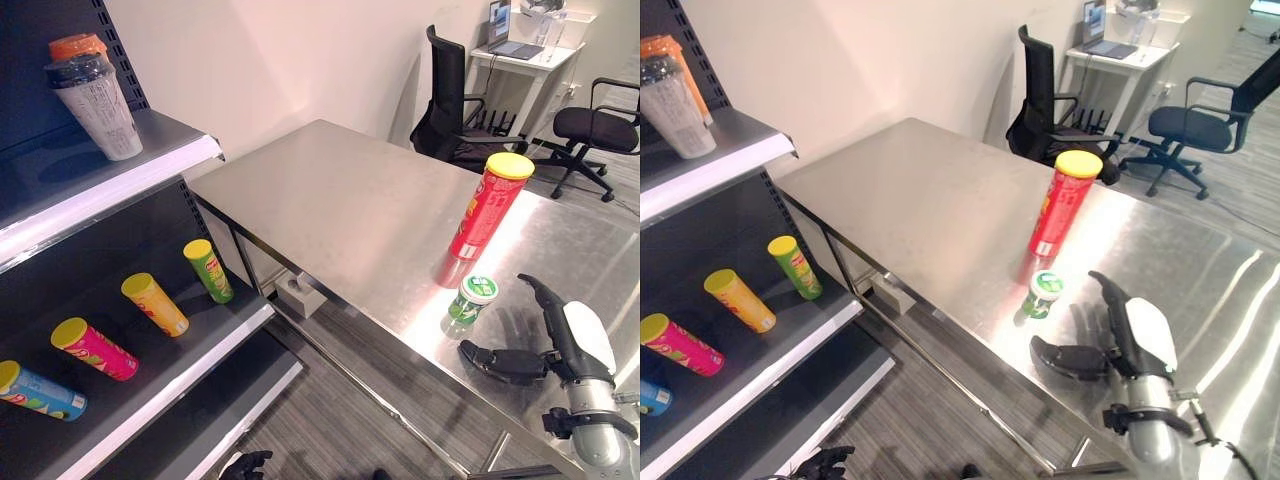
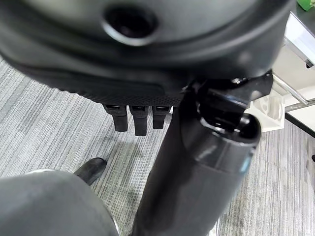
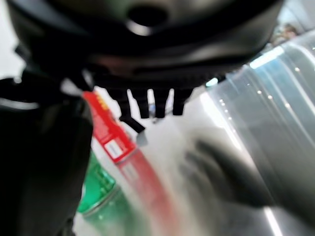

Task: Put the goods on the table back onto the shelves and tidy them up.

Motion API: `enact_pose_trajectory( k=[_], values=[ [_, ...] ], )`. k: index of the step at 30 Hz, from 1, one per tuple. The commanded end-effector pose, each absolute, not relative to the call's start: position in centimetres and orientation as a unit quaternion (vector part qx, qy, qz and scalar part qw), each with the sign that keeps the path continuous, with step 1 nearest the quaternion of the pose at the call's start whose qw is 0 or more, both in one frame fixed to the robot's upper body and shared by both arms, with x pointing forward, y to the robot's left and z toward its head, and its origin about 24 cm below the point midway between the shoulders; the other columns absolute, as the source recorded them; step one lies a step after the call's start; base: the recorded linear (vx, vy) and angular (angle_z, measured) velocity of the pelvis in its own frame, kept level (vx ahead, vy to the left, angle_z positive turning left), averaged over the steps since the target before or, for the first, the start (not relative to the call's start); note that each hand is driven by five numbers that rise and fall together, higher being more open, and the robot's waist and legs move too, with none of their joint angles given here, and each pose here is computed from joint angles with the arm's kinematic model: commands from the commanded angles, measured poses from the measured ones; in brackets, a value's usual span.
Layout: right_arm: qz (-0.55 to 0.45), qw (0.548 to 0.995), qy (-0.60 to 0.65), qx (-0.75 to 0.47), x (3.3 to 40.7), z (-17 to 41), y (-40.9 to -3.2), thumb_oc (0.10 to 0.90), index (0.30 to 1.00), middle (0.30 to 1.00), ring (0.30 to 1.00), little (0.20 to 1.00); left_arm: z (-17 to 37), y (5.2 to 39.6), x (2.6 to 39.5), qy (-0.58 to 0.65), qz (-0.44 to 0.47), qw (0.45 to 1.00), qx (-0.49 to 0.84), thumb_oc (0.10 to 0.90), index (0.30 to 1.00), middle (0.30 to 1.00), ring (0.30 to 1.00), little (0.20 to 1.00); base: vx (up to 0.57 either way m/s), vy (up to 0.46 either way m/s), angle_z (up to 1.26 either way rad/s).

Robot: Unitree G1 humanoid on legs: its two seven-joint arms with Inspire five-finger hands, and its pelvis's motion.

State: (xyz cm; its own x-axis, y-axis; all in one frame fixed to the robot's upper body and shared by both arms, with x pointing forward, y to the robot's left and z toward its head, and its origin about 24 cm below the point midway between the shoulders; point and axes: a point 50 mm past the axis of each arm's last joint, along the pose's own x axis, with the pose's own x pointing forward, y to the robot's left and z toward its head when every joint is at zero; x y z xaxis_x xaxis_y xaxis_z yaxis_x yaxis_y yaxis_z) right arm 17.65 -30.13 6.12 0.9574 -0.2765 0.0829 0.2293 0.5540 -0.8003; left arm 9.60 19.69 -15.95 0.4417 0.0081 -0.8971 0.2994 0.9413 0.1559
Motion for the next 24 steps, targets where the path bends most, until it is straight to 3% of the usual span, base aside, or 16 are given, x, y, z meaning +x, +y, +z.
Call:
enact_pose_trajectory(
  k=[1,9,24],
  values=[
    [-0.171,0.894,-0.072,-0.408,20.4,8.9,-29.0,0.8,0.9,0.9,0.9,0.9,-14.5,21.9,13.1,0.471,-0.061,0.861,0.185,0.8,0.9,0.9,0.9,0.9,0.01,-0.011,0.04],
    [-0.142,0.918,-0.067,-0.364,21.1,7.4,-27.0,0.8,0.9,0.9,0.9,0.9,-14.5,22.0,13.0,0.467,-0.05,0.863,0.186,0.8,0.9,0.9,0.9,0.9,0.0,-0.002,0.03],
    [-0.157,0.9,-0.089,-0.398,21.5,8.5,-27.1,0.8,0.9,0.9,0.9,0.9,-14.3,22.3,12.9,0.463,-0.048,0.863,0.196,0.8,0.9,0.9,0.9,0.9,0.0,-0.002,0.03]
  ],
)
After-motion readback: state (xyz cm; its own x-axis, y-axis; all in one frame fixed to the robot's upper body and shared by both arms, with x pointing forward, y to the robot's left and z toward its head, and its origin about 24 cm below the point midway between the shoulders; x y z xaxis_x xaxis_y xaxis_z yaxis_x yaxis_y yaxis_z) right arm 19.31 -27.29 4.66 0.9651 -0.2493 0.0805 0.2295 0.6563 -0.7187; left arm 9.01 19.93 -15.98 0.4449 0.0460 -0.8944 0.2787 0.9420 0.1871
